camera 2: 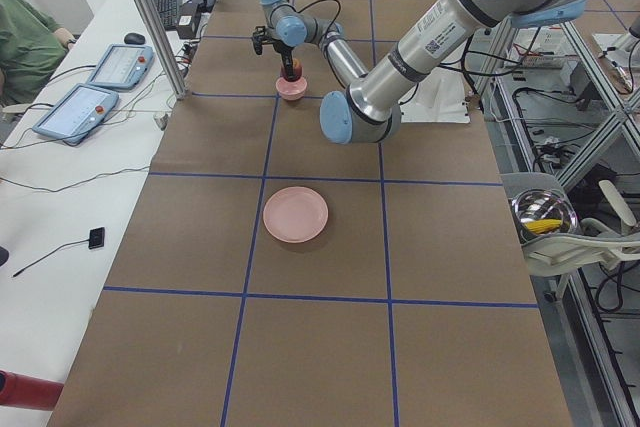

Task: Move apple from plate to bowl
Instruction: 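Lower the apple into the pink bowl and open the left gripper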

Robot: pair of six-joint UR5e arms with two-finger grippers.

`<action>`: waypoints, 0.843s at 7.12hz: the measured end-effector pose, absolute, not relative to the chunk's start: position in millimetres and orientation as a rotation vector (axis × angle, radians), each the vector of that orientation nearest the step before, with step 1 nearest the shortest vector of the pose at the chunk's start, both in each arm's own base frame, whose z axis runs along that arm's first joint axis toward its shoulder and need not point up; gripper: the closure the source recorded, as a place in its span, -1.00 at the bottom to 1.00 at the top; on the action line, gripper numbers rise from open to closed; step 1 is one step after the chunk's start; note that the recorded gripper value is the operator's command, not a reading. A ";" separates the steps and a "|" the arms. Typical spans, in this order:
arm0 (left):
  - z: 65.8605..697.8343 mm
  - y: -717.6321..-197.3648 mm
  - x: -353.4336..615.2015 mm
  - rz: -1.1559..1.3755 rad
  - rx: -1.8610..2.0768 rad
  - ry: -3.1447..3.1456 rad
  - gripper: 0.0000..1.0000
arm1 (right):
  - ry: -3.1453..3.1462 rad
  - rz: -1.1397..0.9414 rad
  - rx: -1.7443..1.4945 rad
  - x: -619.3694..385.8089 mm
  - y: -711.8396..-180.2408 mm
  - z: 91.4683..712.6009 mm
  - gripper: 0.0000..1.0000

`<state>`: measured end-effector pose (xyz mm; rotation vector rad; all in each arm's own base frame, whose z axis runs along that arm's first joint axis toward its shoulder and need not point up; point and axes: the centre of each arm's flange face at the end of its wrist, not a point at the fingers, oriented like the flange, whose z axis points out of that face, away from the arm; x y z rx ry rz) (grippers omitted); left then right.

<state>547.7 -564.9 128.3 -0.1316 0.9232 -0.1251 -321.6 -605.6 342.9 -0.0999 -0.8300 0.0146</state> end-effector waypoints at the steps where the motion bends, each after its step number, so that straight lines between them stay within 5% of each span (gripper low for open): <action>1: 131.8 -566.0 565.7 -0.122 -0.116 0.914 1.00 | -0.814 0.017 -0.092 -306.5 -608.6 357.2 -1.00; 3: 128.3 -565.6 589.4 -0.112 -0.112 0.909 0.96 | -0.797 0.001 -0.079 -285.0 -612.8 378.7 -1.00; 5: 140.7 -569.7 607.4 -0.109 -0.086 0.907 -0.51 | -0.793 -0.001 -0.077 -278.7 -614.8 384.8 -1.00; 6: 148.5 -569.5 616.6 -0.113 -0.063 0.902 -0.96 | -0.792 -0.002 -0.076 -278.3 -615.0 385.3 -1.00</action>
